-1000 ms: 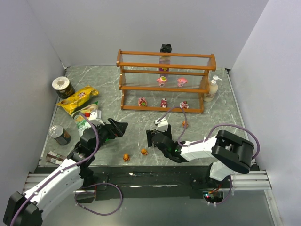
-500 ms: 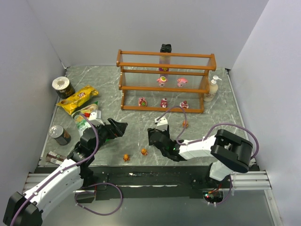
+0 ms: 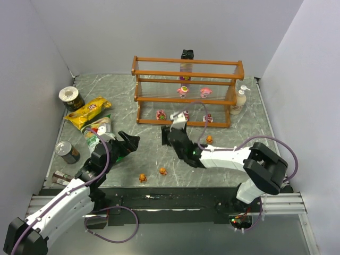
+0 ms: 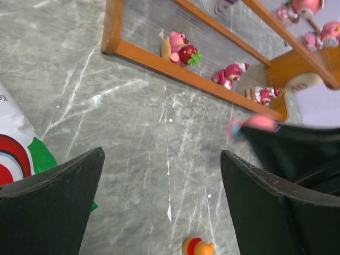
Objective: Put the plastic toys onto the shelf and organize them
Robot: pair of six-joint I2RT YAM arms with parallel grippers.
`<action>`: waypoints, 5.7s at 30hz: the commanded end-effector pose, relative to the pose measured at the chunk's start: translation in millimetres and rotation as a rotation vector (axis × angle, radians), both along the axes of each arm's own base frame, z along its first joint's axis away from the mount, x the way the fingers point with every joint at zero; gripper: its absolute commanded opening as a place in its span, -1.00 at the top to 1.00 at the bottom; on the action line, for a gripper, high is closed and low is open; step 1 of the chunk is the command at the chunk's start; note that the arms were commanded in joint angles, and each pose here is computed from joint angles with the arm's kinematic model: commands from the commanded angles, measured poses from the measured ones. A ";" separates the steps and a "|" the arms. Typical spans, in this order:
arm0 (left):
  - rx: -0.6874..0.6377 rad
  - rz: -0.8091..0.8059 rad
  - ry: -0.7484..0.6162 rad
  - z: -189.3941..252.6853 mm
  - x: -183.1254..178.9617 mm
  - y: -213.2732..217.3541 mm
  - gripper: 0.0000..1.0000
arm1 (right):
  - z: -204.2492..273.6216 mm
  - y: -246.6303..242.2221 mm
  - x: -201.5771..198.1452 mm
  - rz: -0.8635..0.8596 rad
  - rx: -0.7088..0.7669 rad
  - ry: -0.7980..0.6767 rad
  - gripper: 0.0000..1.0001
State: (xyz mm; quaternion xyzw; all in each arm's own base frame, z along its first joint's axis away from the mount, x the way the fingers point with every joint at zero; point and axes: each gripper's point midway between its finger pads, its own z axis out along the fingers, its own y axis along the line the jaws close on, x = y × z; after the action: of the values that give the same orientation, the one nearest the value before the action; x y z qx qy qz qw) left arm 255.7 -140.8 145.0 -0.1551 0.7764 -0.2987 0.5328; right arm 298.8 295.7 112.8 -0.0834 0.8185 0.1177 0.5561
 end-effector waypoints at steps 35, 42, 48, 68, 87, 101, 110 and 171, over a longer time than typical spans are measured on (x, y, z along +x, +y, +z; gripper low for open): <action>-0.050 0.020 0.011 14.3 6.1 -3.4 -0.93 | 142.0 70.3 194.1 -0.043 0.001 -0.231 0.20; -0.043 0.021 0.015 13.0 7.3 -3.7 -0.93 | 129.1 70.8 197.8 -0.040 -0.007 -0.201 0.19; -0.040 0.024 0.018 11.4 7.5 -3.2 -0.93 | 119.1 71.3 199.5 -0.045 -0.011 -0.170 0.18; -0.036 0.029 0.020 11.4 8.0 -2.1 -0.93 | 96.9 58.7 210.3 -0.122 -0.031 -0.021 -0.08; -0.033 0.041 0.030 9.3 9.4 -1.0 -0.93 | 121.6 55.0 207.5 -0.103 -0.038 -0.054 -0.64; -0.050 0.023 -0.007 16.5 8.0 -3.0 -0.93 | 173.4 52.0 175.7 -0.018 0.050 -0.123 -1.00; -0.059 0.005 -0.050 23.8 5.7 -3.9 -0.93 | 203.6 43.3 139.0 0.037 0.068 -0.143 -1.00; -0.039 0.206 0.015 11.6 2.6 34.0 -0.93 | -52.8 130.9 -169.4 0.159 0.006 0.247 -0.40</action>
State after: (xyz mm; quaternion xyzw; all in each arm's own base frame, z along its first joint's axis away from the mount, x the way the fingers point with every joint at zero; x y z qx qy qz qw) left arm 254.5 -111.0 144.7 -0.2336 0.7666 -0.2571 0.5400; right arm 125.7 423.0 60.9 -0.1432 0.8742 0.1902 0.4232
